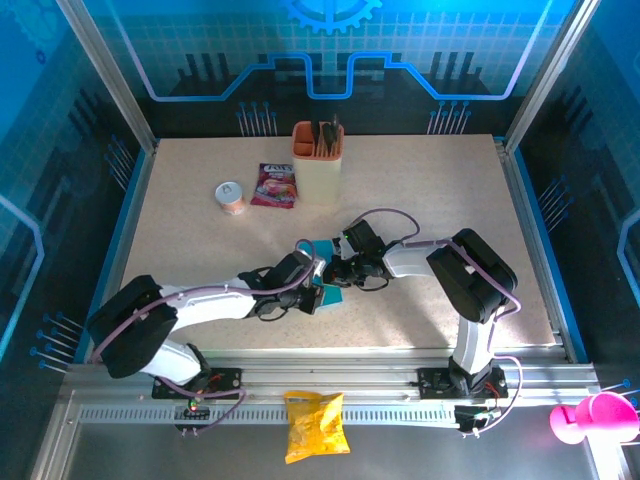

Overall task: Fold a paper plane with a square sheet of paper (pick it up from the middle)
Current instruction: Fold the triangle a second time at the center of the table.

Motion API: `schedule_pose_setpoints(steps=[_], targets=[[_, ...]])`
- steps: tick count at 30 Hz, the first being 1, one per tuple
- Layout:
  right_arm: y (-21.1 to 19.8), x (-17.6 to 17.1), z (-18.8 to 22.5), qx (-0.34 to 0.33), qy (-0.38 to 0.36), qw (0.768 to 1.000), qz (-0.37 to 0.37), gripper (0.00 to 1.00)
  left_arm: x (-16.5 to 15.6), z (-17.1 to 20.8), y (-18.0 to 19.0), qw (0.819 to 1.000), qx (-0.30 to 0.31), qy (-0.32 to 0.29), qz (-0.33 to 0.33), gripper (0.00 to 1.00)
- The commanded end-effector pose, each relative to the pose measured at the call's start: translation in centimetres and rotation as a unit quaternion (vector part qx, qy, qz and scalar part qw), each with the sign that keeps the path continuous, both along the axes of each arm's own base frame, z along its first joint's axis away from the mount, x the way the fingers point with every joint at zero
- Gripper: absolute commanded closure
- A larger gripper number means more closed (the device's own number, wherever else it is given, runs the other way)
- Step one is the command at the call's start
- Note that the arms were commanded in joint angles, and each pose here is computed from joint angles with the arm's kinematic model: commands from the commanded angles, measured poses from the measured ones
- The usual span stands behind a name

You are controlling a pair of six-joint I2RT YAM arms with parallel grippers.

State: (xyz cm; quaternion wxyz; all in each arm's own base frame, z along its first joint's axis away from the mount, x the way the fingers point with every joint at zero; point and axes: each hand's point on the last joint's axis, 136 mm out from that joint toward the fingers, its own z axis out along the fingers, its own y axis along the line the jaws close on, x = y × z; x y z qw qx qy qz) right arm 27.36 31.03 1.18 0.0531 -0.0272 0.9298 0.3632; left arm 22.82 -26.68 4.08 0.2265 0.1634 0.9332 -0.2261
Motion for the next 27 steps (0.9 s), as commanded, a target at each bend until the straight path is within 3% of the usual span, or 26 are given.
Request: schedule_pose_setpoints(steps=[1, 11, 27], targets=[[-2.4, -1.5, -3.5, -0.058, 0.04, 0.997, -0.019, 1.0, 0.1, -0.3, -0.8, 1.0, -0.015, 0.0, -0.003, 1.0], [-2.7, -1.7, -3.8, -0.063, 0.042, 0.997, -0.019, 1.0, 0.1, -2.1, 0.3, 1.0, 0.008, 0.001, 0.011, 1.0], [-2.9, -1.9, -4.2, -0.065, 0.047, 0.997, -0.02, 1.0, -0.1, -1.7, 1.4, 0.999, 0.002, -0.012, 0.036, 1.0]])
